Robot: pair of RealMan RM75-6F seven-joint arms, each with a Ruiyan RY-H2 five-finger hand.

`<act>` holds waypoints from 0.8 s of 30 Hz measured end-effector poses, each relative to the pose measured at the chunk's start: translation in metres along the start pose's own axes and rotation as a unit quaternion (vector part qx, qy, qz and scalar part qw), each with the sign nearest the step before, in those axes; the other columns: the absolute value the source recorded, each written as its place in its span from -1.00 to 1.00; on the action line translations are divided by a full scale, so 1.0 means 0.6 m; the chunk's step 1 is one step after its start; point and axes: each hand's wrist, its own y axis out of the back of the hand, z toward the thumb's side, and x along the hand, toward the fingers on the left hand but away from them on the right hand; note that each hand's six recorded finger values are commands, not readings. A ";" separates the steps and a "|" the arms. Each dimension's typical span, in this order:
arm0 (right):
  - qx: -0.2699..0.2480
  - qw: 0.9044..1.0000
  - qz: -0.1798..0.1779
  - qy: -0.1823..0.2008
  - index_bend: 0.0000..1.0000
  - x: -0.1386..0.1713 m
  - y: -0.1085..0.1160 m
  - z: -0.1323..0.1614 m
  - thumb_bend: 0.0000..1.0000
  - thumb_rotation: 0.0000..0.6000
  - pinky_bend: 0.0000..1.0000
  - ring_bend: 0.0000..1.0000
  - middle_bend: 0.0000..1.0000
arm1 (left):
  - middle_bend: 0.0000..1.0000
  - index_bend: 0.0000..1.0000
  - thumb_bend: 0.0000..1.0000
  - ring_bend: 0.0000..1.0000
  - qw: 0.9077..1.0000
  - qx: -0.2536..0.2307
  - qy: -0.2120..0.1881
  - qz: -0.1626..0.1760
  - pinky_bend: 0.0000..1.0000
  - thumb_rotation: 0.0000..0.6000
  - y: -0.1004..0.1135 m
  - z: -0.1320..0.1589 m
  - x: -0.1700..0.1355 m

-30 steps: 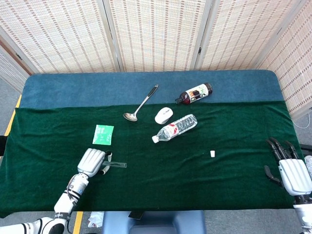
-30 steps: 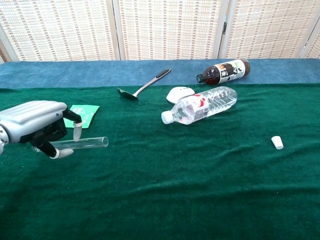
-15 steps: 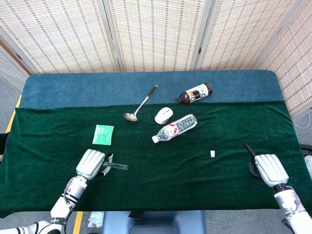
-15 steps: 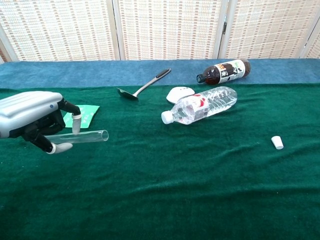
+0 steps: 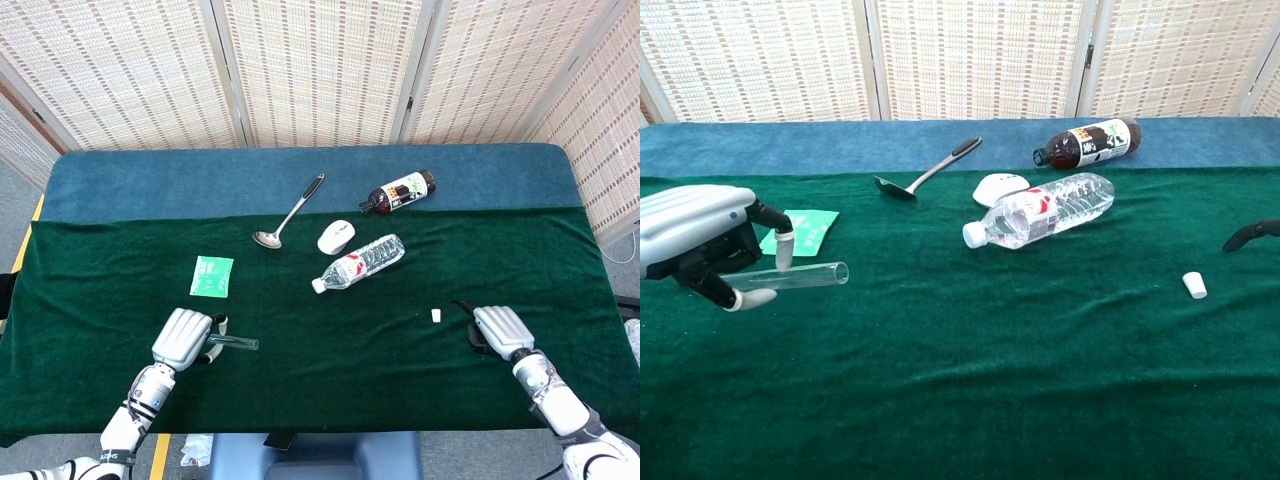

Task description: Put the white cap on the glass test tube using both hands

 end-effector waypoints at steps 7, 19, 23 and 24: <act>-0.007 1.000 0.027 -0.003 -0.66 -0.033 -0.012 0.009 0.73 1.00 1.00 1.00 0.84 | 0.96 0.35 -0.05 0.94 1.000 0.001 0.001 -0.003 0.73 1.00 -0.004 0.000 -0.001; -0.003 0.999 0.047 -0.004 -0.64 -0.055 -0.029 0.016 0.73 1.00 1.00 1.00 0.84 | 0.96 0.35 -0.05 0.94 1.000 0.004 0.000 -0.009 0.73 1.00 -0.011 0.000 -0.003; -0.001 0.999 0.049 -0.001 -0.62 -0.054 -0.033 0.019 0.73 1.00 1.00 1.00 0.84 | 0.96 0.35 -0.05 0.94 1.000 0.006 -0.001 -0.010 0.73 1.00 -0.012 0.002 -0.003; 0.001 0.999 0.049 0.001 -0.62 -0.054 -0.034 0.020 0.73 1.00 1.00 1.00 0.84 | 0.96 0.35 -0.05 0.94 1.000 0.006 -0.002 -0.010 0.73 1.00 -0.013 0.003 -0.003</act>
